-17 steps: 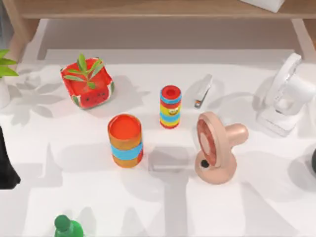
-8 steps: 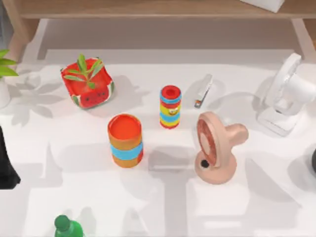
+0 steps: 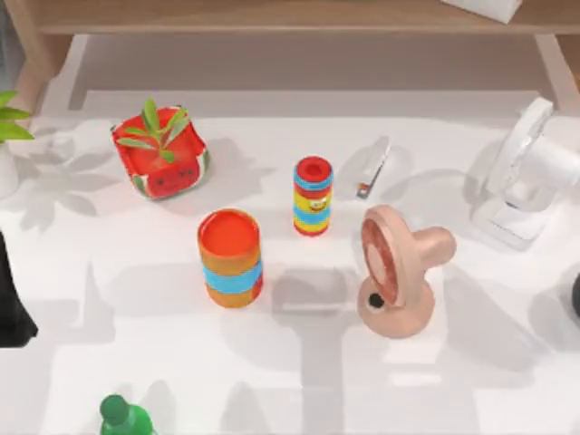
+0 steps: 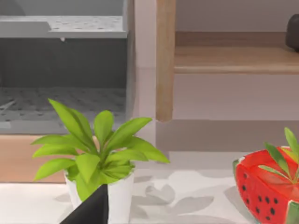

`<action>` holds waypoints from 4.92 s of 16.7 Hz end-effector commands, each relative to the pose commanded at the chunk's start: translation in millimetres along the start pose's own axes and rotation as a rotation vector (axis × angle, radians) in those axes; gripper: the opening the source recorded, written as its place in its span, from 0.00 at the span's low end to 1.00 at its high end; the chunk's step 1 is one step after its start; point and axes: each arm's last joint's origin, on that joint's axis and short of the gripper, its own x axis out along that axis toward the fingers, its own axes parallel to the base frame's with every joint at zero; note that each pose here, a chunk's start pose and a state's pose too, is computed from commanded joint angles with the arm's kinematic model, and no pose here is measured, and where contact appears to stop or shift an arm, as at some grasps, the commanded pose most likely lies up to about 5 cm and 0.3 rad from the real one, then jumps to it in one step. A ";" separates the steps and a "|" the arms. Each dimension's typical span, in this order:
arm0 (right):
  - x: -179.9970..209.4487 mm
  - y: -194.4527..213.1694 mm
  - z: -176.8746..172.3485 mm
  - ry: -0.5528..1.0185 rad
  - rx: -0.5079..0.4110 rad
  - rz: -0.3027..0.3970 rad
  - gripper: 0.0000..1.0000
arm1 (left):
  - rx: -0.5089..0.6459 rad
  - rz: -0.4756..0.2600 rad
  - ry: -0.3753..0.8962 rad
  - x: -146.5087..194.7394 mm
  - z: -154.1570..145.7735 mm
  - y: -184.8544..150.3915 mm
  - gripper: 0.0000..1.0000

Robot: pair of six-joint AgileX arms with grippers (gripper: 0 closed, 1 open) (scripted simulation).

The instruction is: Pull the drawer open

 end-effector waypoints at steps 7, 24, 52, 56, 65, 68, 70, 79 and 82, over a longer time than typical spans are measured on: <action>80.2 -34.2 -43.7 0.000 -0.492 -0.002 1.00 | 0.000 0.000 0.000 0.0 0.0 0.0 1.00; 174.1 -61.8 -231.1 0.032 -1.412 -0.003 1.00 | 0.000 0.000 0.000 0.0 0.0 0.0 1.00; 199.1 -62.3 -231.6 0.032 -1.412 -0.003 0.00 | 0.000 0.000 0.000 0.0 0.0 0.0 1.00; 199.1 -62.3 -231.6 0.032 -1.412 -0.003 0.00 | 0.000 0.000 0.000 0.0 0.0 0.0 1.00; 174.8 -64.3 -232.3 0.039 -1.405 -0.004 0.00 | 0.000 0.000 0.000 0.0 0.0 0.0 1.00; 149.0 -62.2 -233.4 0.042 -1.403 0.003 0.00 | 0.000 0.000 0.000 0.0 0.0 0.0 1.00; 137.4 -62.0 -232.1 0.040 -1.406 -0.001 0.00 | 0.000 0.000 0.000 0.0 0.0 0.0 1.00; 108.3 -61.8 -232.9 0.041 -1.402 0.002 0.00 | 0.000 0.000 0.000 0.0 0.0 0.0 1.00; 80.7 -60.0 -232.5 0.042 -1.402 0.003 0.00 | 0.000 0.000 0.000 0.0 0.0 0.0 1.00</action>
